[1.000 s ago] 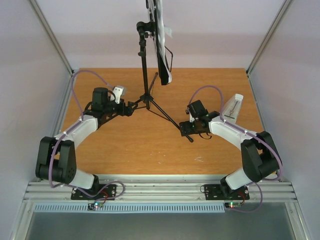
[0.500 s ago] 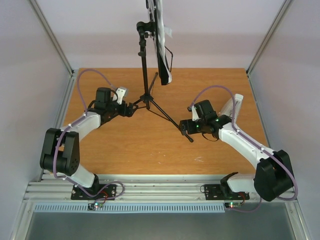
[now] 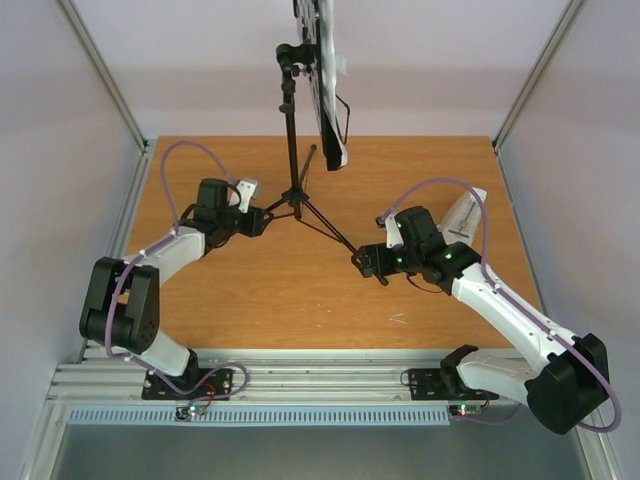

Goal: Pack up the instrument practice props
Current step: Unscrew the knob on the music stand.

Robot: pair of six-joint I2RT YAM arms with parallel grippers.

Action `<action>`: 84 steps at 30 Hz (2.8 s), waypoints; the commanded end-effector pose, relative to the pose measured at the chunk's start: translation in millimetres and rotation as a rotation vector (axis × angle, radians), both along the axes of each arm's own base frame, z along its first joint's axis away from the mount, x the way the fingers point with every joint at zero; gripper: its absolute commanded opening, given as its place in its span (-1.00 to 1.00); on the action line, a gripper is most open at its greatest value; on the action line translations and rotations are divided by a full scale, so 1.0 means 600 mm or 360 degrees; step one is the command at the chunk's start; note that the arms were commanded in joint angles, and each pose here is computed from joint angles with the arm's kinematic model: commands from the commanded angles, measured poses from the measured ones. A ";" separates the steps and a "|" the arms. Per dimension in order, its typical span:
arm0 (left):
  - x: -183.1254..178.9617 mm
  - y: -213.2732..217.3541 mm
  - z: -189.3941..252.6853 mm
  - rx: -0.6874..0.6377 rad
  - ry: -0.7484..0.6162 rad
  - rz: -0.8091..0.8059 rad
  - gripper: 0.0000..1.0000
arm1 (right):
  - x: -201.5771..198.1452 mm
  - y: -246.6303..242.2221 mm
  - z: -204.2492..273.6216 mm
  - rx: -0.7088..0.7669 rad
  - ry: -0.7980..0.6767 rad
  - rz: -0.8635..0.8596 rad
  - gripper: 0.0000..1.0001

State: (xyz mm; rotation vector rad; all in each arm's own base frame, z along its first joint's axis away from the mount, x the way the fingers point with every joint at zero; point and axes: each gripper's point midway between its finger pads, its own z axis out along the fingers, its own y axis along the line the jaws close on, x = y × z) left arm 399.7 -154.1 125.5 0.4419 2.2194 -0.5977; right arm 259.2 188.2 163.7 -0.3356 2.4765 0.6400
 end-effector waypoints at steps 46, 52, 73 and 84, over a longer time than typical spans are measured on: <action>-0.201 -0.056 0.033 -0.0282 -0.0114 0.0035 0.55 | 0.101 0.202 0.041 0.0724 -0.0057 -0.0550 0.51; -0.203 -0.055 0.033 -0.0277 -0.0098 0.0044 0.56 | 0.125 0.212 0.029 0.0718 -0.0075 -0.0612 0.34; -0.206 -0.049 0.038 -0.0252 -0.0118 0.0050 0.57 | 0.145 0.221 0.031 0.0573 -0.0292 -0.0666 -0.34; -0.205 -0.048 0.037 -0.0239 -0.0114 0.0052 0.60 | 0.135 0.225 0.032 0.0173 -0.0603 -0.0524 -0.48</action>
